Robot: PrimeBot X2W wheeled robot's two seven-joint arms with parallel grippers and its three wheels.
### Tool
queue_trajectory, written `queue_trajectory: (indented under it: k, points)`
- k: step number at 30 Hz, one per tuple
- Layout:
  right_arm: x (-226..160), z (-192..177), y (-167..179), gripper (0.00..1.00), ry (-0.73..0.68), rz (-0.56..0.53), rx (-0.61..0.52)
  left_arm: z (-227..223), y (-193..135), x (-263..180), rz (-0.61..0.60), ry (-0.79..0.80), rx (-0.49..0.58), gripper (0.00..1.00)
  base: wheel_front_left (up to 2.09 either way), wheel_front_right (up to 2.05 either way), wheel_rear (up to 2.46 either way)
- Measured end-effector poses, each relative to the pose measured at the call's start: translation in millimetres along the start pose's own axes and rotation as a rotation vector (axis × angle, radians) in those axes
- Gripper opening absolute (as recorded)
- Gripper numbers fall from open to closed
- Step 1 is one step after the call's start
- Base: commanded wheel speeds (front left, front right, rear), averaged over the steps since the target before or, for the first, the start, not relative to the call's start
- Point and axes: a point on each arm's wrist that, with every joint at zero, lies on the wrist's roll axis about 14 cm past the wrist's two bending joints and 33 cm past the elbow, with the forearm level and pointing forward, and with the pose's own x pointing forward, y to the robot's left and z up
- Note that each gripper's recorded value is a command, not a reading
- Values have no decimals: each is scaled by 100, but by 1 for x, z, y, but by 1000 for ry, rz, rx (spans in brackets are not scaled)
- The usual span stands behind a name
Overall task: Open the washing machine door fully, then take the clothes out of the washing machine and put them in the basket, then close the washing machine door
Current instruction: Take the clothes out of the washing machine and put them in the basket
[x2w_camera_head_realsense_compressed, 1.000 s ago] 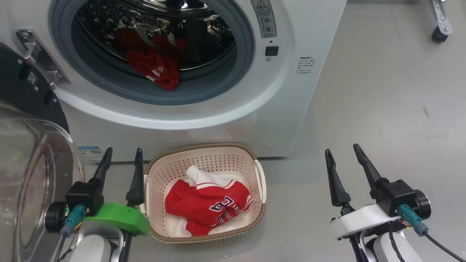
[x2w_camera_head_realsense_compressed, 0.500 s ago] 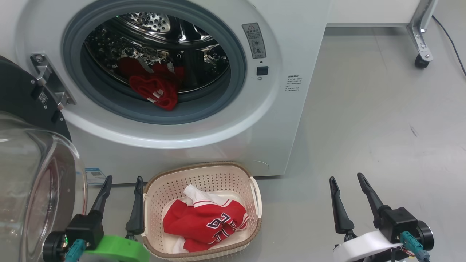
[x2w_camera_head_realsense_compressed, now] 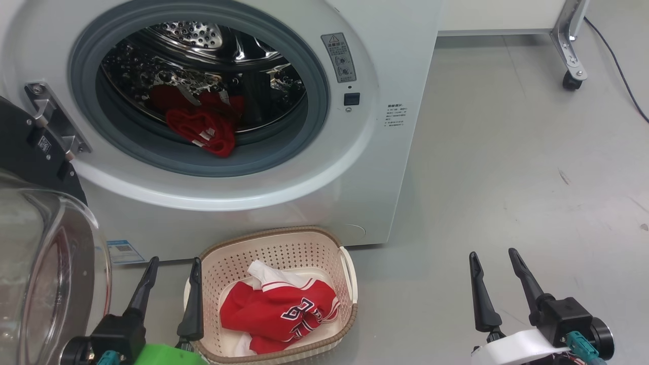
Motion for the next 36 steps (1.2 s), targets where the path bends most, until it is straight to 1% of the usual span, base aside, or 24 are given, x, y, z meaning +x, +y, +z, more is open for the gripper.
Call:
queue_trajectory:
  k: [24,32,36]
  points:
    - [1,1,0,100,0,-2,2,-1,-6,-3,-6,22,-14,100,0,0,0]
    - [5,0,2,100,8,3,7,-8,-5,2,-4,58,-13,100,0,0,0]
    - [9,-3,5,100,19,13,13,-12,-10,12,-22,85,-15,100,0,0,0]
